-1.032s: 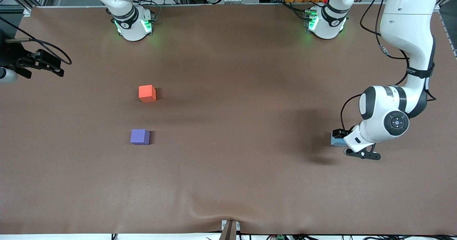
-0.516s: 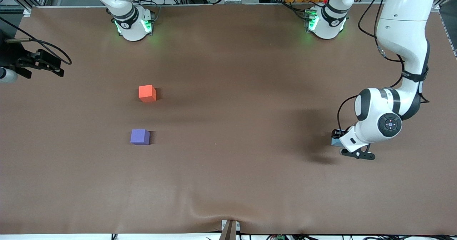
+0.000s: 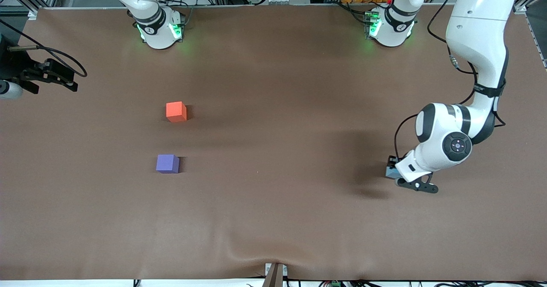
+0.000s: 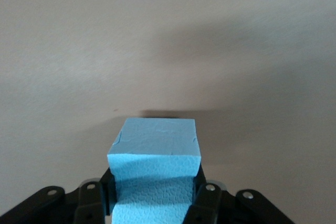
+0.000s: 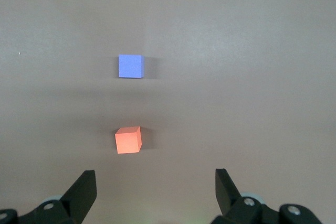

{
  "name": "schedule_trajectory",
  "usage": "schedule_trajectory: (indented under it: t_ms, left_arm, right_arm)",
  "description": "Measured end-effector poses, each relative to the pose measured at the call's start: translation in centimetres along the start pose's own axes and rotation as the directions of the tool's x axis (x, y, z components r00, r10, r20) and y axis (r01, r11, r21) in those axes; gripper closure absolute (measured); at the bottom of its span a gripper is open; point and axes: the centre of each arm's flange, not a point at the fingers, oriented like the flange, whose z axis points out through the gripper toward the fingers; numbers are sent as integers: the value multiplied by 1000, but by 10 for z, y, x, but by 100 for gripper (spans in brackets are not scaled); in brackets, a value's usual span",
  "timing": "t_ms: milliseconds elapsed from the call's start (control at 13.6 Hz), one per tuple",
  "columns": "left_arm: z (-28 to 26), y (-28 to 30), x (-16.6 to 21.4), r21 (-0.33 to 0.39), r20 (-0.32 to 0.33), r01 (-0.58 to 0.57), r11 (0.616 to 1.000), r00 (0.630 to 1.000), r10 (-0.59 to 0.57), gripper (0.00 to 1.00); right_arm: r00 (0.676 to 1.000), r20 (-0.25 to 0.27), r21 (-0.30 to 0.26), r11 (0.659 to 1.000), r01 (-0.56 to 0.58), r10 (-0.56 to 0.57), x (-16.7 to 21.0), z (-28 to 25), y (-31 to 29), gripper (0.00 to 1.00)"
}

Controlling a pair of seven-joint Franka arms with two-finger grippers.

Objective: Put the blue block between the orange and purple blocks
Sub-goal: 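Carry the light blue block with the left gripper toward the table middle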

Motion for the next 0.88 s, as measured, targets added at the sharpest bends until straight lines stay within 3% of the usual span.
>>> schedule_trajectory:
  t_ms: [442,885]
  left_arm:
    - [-43,120,11,-82,-63,109,991,991,-115,46]
    - [-51,240,9,-123,-73,230,965,968,-240,46]
  right_arm:
    - [1000,-1,0,1000,1,-1,0,0,0,0]
    - [1000,-1,0,1000,1,-1,0,0,-1,0]
